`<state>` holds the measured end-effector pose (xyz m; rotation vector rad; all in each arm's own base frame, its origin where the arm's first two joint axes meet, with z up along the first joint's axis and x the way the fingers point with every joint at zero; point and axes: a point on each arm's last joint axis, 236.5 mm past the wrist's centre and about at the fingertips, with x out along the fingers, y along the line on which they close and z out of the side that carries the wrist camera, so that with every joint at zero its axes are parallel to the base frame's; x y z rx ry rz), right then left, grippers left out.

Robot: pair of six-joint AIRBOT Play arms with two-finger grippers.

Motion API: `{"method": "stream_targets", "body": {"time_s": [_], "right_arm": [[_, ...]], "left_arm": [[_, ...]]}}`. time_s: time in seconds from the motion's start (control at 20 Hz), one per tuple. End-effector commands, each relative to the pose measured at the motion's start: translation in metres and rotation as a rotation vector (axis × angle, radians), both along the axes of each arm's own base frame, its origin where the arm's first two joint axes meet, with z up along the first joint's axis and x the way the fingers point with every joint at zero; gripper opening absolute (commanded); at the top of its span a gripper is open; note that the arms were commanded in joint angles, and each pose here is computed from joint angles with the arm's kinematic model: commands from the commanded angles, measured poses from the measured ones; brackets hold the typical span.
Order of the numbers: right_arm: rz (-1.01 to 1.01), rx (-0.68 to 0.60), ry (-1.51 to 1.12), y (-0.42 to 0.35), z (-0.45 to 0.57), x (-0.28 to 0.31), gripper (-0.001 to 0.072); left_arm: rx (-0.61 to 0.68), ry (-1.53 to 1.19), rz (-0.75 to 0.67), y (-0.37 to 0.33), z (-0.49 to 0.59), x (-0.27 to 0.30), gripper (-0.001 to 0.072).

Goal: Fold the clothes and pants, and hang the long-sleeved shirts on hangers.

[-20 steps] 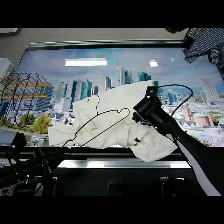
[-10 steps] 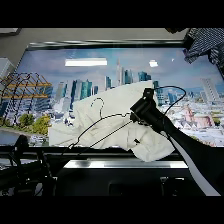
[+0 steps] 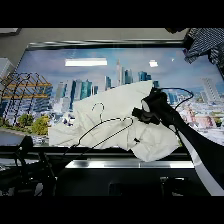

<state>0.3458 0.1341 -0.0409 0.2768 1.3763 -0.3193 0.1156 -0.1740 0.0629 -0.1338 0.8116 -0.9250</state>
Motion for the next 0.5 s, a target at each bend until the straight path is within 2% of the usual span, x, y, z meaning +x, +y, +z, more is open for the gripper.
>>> {"method": "stream_targets", "body": {"time_s": [0.0, 0.2, 0.45], "right_arm": [[0.030, 0.084, -0.017, 0.014, 0.010, 0.001, 0.0037], [0.061, 0.117, -0.038, 0.021, 0.023, -0.001, 0.0037], [0.101, 0.165, -0.041, 0.032, 0.031, -0.005, 0.0037]], "left_arm": [[-0.002, 0.003, 0.020, 0.001, -0.004, 0.004, 0.0014], [-0.010, 0.014, 0.013, 0.000, -0.007, 0.003, 0.0014], [0.015, -0.020, -0.084, -0.010, -0.009, -0.010, 0.0014]]}}
